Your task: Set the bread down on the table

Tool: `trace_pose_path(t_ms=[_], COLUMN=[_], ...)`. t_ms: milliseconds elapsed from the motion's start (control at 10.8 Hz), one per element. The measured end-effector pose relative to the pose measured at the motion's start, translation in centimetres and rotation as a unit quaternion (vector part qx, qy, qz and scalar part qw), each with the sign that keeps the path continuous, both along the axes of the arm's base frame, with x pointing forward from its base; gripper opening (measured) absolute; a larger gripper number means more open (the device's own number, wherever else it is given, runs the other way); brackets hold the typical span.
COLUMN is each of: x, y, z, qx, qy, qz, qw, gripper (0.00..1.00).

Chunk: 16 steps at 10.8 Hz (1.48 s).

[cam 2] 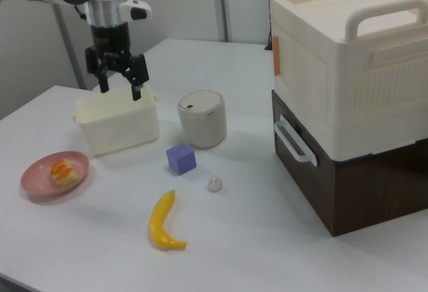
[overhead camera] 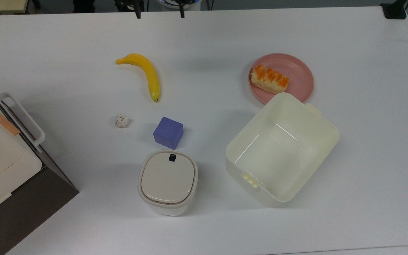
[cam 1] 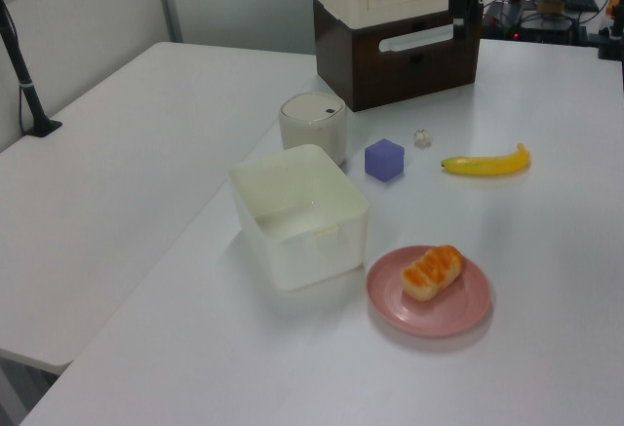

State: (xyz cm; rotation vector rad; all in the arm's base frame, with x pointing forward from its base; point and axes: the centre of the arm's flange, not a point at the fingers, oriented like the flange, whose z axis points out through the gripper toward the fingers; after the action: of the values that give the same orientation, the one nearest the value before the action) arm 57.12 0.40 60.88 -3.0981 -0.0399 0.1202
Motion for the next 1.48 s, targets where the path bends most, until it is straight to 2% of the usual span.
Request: trace_pose_path(t_ms=[185, 371, 556, 741, 1112, 1297, 1482], x=[-0.3, -0.4, -1.7, -3.7, -7.8, -8.7, -8.7], y=[3.0, 7.8, 11.6, 16.0, 23.9, 26.2, 28.8], z=[-2.8, -7.1, -11.2, -14.4, -17.3, -19.1, -21.8], qx=[0.004, -0.007, -0.021, -0.053, -0.083, -0.113, -0.125], qy=[0.027, 0.002, -0.049, -0.089, -0.092, -0.097, -0.107], qz=[0.049, 0.086, 0.075, 0.051, 0.058, 0.059, 0.050], qw=[0.9984, 0.9963, 0.9957, 0.9933, 0.9906, 0.9871, 0.9851], gripper=[1.00, 1.00, 1.00, 1.00, 1.00, 1.00, 1.00])
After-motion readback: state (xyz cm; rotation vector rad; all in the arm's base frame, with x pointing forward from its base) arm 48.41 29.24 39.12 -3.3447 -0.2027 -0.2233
